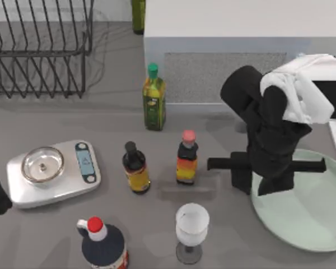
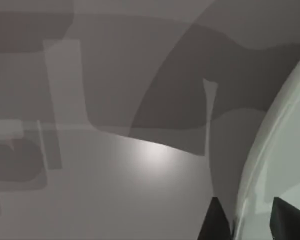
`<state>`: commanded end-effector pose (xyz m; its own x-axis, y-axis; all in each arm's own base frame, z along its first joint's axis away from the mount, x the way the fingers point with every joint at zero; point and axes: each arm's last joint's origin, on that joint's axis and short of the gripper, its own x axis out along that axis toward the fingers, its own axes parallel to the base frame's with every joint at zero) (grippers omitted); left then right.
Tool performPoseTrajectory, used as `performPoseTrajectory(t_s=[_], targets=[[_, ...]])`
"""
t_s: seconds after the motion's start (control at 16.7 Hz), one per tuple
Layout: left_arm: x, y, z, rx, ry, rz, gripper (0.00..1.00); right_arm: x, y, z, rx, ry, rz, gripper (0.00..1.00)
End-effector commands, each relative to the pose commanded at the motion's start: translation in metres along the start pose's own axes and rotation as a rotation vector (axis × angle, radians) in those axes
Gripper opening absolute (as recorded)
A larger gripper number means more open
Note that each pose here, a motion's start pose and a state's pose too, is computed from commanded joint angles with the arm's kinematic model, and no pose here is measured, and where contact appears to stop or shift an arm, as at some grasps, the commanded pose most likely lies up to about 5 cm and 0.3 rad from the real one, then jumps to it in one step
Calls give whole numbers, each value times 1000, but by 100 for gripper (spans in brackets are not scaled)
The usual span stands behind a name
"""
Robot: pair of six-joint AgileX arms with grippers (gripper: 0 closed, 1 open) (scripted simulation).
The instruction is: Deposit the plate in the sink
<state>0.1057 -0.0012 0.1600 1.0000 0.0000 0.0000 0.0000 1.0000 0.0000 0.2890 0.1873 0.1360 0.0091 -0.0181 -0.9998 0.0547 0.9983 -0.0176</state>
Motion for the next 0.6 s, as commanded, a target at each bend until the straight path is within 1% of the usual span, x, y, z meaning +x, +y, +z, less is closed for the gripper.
performPoseTrajectory(t_s=[0.12, 0.24, 0.42, 0.6], targets=[[0, 0, 0, 0, 0, 0, 100, -22, -5, 8, 23, 24, -14, 0], [0, 0, 0, 0, 0, 0, 100, -52, -8, 15, 42, 39, -22, 0], [0, 0, 0, 0, 0, 0, 100, -110, -9, 21, 51, 39, -18, 0], [0, 0, 0, 0, 0, 0, 100, -162, -6, 17, 38, 33, -15, 0]])
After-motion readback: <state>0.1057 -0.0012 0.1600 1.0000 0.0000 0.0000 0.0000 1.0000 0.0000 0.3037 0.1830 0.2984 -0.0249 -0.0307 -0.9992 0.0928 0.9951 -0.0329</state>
